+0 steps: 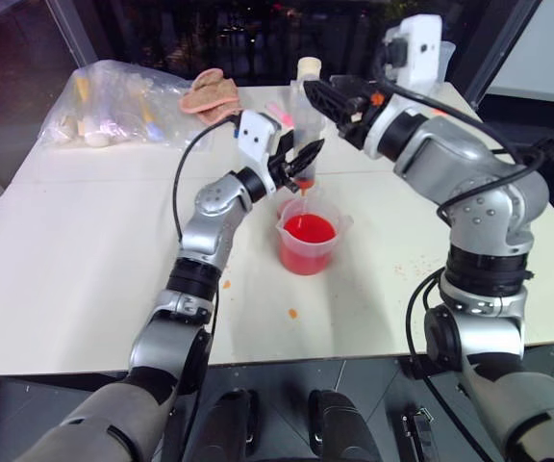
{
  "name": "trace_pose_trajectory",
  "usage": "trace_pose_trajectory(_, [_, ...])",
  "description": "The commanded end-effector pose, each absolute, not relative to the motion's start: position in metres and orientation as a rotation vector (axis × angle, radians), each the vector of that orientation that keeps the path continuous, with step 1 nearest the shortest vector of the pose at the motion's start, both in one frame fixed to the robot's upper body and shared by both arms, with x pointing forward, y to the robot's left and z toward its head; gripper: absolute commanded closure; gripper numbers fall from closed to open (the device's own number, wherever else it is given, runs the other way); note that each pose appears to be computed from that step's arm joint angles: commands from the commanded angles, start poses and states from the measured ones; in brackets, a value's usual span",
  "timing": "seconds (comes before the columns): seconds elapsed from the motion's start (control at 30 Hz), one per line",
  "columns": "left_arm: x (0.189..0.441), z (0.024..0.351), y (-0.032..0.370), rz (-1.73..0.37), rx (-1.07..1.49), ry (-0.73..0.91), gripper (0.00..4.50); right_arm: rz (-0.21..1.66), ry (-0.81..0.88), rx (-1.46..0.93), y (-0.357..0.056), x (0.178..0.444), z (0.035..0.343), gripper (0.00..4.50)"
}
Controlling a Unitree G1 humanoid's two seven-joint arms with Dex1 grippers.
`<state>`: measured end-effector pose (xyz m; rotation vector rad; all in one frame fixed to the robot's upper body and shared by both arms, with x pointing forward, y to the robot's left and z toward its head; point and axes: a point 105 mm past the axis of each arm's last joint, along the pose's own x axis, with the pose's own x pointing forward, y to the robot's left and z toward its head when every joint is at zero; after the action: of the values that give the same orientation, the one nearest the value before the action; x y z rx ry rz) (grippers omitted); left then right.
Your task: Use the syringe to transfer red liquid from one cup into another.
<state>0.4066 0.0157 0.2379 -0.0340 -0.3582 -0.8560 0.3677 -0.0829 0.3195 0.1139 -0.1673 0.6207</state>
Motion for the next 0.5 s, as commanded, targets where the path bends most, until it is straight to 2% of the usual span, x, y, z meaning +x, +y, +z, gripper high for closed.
trace_pose_trajectory(0.03, [0.401,0.259,0.013,-0.87,-0.029,-0.434,3.02,0.613,-0.222,0.099,-0.083,0.365,0.33,1.78])
trace_pose_trajectory(0.5, [0.398,0.258,0.011,-0.878,-0.021,-0.438,3.02,0.561,-0.256,0.093,-0.063,0.379,0.343,1.78])
